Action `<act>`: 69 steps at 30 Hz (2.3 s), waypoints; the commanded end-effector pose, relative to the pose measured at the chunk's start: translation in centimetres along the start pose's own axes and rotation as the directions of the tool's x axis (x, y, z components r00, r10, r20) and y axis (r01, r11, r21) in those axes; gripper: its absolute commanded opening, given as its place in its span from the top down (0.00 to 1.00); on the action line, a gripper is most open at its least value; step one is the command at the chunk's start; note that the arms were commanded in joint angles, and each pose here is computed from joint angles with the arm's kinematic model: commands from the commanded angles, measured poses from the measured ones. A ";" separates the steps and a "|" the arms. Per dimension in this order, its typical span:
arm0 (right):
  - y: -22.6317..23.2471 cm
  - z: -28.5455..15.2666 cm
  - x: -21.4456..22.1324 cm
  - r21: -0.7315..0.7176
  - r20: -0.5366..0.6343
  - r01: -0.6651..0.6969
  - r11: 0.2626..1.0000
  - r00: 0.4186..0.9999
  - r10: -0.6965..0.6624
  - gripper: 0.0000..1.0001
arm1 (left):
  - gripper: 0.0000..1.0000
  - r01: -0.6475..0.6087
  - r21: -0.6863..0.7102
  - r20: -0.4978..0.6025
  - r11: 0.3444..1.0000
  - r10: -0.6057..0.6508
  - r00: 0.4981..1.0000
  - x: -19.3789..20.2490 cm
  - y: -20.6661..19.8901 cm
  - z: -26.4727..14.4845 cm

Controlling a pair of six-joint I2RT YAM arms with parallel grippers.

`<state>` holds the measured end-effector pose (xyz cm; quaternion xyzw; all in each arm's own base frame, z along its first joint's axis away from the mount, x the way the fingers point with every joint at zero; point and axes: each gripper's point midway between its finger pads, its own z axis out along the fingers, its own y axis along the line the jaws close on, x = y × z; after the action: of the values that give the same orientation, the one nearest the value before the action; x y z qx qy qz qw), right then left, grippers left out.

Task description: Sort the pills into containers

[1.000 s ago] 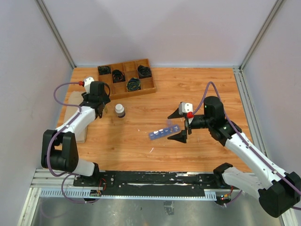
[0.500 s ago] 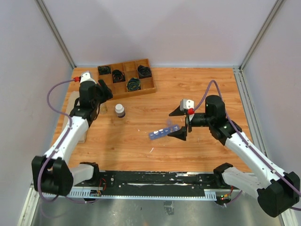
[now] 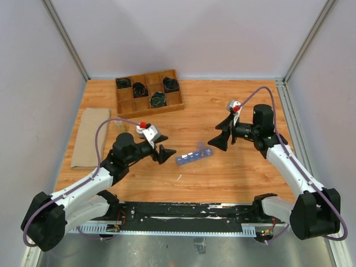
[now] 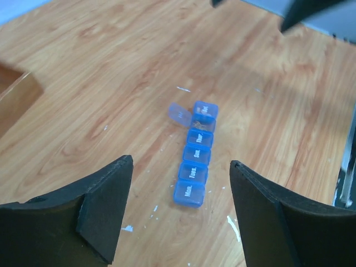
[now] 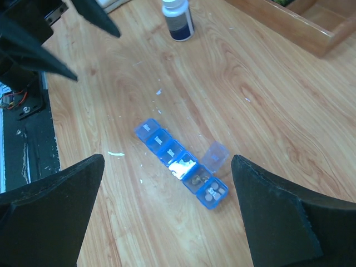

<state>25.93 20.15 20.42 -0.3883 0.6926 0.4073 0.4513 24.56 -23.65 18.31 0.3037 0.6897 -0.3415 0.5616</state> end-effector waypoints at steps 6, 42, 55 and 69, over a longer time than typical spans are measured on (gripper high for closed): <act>-2.4 -0.9 -0.4 0.044 -0.069 -0.009 0.999 0.998 0.012 0.01 | 0.23 -0.393 0.214 0.048 0.894 0.392 0.918 2.2 -3.4 3.2; -6.7 1.3 5.0 0.145 -0.219 -0.276 0.950 0.927 0.303 0.07 | 0.27 -0.317 0.289 -0.163 0.903 0.372 0.914 11.1 -3.4 10.0; -6.8 1.5 5.7 0.152 -0.235 -0.324 0.934 0.906 0.352 0.12 | 0.32 -0.307 0.324 -0.199 0.895 0.381 0.903 11.9 -3.5 11.0; -6.6 1.4 5.5 0.148 -0.231 -0.327 0.933 0.906 0.354 0.12 | 0.39 -0.259 0.324 -0.331 0.910 0.366 0.870 14.1 -3.2 10.7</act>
<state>30.28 18.14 12.41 -0.2885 0.8242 0.3885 0.2941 25.55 -33.42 3.81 0.5369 0.6732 -0.2783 0.4255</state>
